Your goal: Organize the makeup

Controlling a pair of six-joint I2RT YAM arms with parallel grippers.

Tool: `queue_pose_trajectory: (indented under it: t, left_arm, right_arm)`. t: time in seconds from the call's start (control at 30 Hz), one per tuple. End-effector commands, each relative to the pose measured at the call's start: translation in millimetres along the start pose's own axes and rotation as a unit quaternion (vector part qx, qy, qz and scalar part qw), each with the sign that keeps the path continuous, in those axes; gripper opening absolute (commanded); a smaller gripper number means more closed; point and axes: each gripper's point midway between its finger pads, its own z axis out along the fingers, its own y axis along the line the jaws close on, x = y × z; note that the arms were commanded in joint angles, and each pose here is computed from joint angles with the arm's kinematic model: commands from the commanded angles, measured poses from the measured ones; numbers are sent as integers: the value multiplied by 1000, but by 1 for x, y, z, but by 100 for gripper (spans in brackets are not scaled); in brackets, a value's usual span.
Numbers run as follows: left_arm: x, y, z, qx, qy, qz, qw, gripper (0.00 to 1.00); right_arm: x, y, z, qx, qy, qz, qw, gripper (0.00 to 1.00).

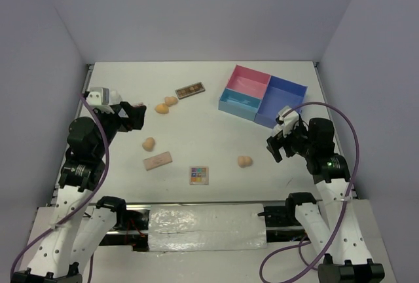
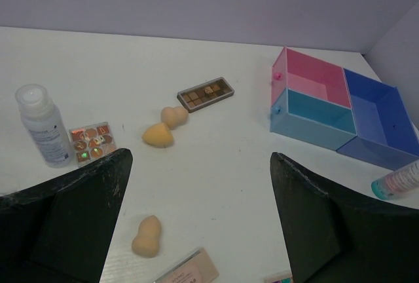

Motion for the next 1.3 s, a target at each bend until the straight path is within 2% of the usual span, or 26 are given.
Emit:
queue_pose_trajectory:
  t: [0.0,0.07,0.1,0.13,0.17,0.2,0.27,0.3,0.37,0.4,0.5,0.63,0.7,0.77,1.03,1.17,1.27]
  left_arm:
    - [-4,-7,-7,18,-18,-6,1000,99]
    - [1,-5,-12,14,-17,-2,1000,99]
    - [1,-4,-14,12,-17,0,1000,99]
    - [1,-3,-17,10,-19,1,1000,99]
    - [2,-2,-18,9,-19,4,1000,99]
    - [2,-2,-19,7,-19,5,1000,99]
    - [3,-1,-21,6,-19,9,1000,99]
    - [1,-1,-21,6,-22,10,1000,99]
    - [1,-1,-21,8,-26,11,1000,99]
    - [2,-1,-20,8,-26,9,1000,99]
    - [4,-2,-18,13,-26,4,1000,99]
    - [9,-3,-18,16,-22,-4,1000,99]
    - [9,-4,-19,18,-24,-6,1000,99]
    - [10,-4,-19,19,-24,-6,1000,99]
    - [9,-3,-23,16,-27,-8,999,99]
    - [9,-5,-22,21,-30,-12,999,99]
    - [9,-7,-20,27,-30,-16,999,99]
  right_arm:
    - [3,10,1,-41,6,-31,999,93]
    - [4,11,4,-52,15,-29,998,83]
    - [12,8,9,-50,38,-16,998,65]
    - [14,2,11,-39,46,-7,998,54]
    - [16,-1,14,-27,51,11,998,45]
    - [12,-8,16,-12,45,13,999,41]
    - [18,-20,15,19,55,32,998,43]
    - [20,-22,16,21,60,36,997,54]
    - [22,-28,19,38,67,47,996,71]
    - [24,-31,19,45,72,50,995,84]
    - [32,-37,22,54,91,60,993,93]
    - [46,-41,30,51,123,76,988,94]
    - [57,-38,40,29,145,87,985,86]
    - [65,-39,49,22,163,101,981,83]
    - [77,-46,69,32,155,117,980,85]
    - [73,-48,82,25,118,92,988,85]
    - [76,-46,89,13,115,93,989,84]
